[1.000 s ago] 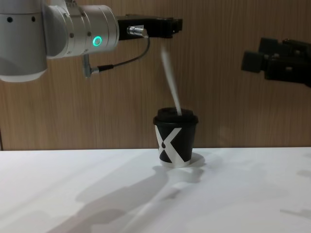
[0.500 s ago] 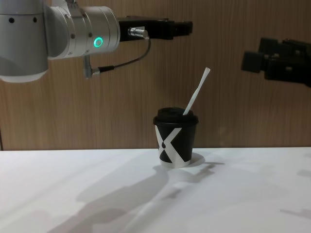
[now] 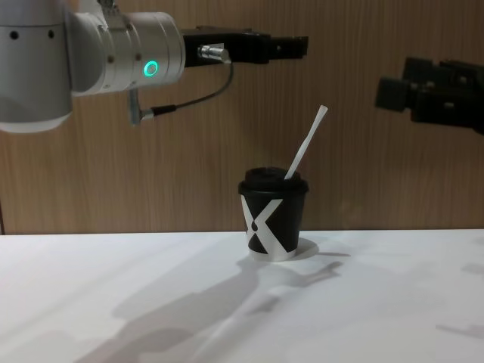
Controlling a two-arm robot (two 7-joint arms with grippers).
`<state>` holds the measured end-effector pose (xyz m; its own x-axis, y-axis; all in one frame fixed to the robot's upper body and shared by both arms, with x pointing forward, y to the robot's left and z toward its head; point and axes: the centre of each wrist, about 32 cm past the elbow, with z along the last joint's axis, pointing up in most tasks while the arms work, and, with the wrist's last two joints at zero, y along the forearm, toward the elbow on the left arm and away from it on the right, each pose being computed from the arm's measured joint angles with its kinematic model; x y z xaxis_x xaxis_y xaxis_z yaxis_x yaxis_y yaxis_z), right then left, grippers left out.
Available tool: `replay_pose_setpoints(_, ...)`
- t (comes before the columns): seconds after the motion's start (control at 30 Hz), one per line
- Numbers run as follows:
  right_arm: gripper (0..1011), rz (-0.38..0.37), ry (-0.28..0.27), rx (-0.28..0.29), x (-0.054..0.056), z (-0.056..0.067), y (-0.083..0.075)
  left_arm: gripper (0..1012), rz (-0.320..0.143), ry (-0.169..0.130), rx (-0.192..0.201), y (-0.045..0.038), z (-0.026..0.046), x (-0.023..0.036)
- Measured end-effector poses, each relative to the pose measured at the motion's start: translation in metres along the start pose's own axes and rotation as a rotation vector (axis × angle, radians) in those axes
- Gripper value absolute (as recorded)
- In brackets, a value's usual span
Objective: Pick up the straw with one hand, pass it to the other hand, and insert it into the cup.
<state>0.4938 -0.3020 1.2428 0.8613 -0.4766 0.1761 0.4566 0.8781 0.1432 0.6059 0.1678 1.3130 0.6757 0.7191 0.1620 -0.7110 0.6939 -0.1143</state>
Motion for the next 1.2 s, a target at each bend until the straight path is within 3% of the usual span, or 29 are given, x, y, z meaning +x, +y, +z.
replay_pose_setpoints(0.2, 1001, -0.021, -0.003, 0.004, 0.0, 0.004, 0.004, 1000, 0.006, -0.002, -0.009, 0.0083, -0.0035, -0.0023)
replay_pose_setpoints(0.6, 1001, -0.065, -0.02, 0.031, 0.001, 0.015, 0.017, 1000, 0.039, -0.011, -0.042, 0.0332, -0.0111, -0.0118)
replay_pose_setpoints(1.0, 1001, -0.115, -0.019, 0.064, -0.003, 0.022, 0.029, 1000, 0.05, -0.003, -0.066, 0.0485, -0.0151, -0.024)
replay_pose_setpoints(1.2, 1001, -0.137, -0.014, 0.077, -0.006, 0.024, 0.034, 1000, 0.048, 0.01, -0.074, 0.0558, -0.0172, -0.0339)
